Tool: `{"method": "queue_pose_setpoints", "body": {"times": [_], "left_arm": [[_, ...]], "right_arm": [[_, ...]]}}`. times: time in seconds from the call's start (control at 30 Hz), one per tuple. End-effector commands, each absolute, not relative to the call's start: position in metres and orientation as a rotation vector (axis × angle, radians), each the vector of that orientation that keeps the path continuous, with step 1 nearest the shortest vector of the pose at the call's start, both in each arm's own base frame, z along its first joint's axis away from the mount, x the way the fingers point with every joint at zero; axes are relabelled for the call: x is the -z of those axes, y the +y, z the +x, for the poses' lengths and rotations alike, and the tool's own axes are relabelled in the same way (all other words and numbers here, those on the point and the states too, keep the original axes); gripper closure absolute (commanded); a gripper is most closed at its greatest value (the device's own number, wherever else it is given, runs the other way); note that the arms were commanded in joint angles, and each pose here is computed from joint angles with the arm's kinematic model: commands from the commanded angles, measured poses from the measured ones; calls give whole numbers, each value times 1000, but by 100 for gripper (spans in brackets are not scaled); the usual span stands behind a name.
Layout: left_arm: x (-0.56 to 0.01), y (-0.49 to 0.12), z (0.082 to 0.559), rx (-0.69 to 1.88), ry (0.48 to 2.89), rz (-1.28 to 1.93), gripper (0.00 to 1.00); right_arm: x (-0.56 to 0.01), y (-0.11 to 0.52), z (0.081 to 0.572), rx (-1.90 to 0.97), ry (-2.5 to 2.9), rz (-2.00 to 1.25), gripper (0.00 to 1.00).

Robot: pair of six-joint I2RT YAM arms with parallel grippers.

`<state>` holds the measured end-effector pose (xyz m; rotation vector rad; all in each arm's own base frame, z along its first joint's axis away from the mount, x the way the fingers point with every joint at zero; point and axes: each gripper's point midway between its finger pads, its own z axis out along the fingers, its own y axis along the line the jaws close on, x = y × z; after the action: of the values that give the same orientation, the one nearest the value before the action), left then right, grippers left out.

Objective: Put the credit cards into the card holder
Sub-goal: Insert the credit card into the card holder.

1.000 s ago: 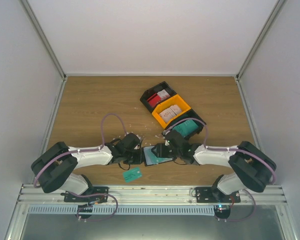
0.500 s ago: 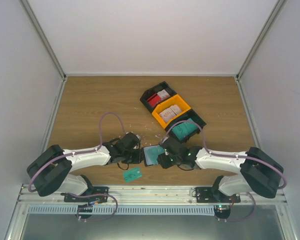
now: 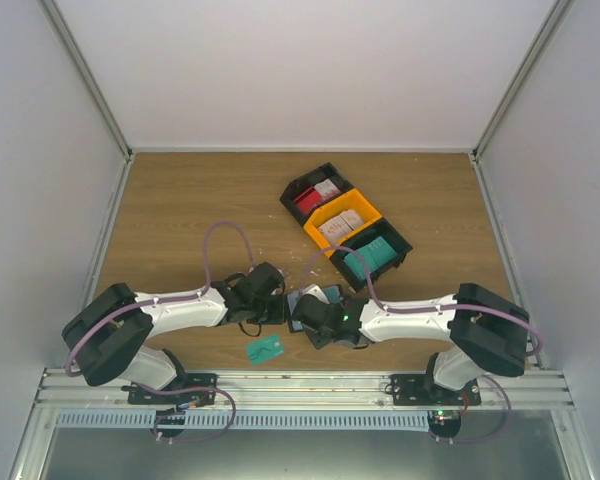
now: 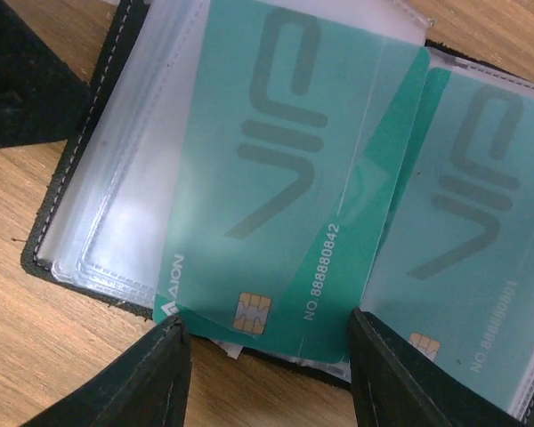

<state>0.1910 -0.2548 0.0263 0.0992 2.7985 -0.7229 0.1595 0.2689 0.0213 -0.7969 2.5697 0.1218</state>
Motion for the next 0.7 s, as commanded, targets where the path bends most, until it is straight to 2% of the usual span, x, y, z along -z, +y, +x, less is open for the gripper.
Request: {"method": "queue_pose_setpoints", "body": {"times": [0.0,0.23,0.67], "left_arm": [[-29,-258,198,721,2755,94,90],[-26,-258,197,732,2759,94,90],[-20,-259,195,735,2775,92,92]], "right_arm": [[-8,239,156,62,2598,-804,49],[-36,248,156,-77,2541,-772,47],[-12,250,149,-50,2572,-876,46]]}}
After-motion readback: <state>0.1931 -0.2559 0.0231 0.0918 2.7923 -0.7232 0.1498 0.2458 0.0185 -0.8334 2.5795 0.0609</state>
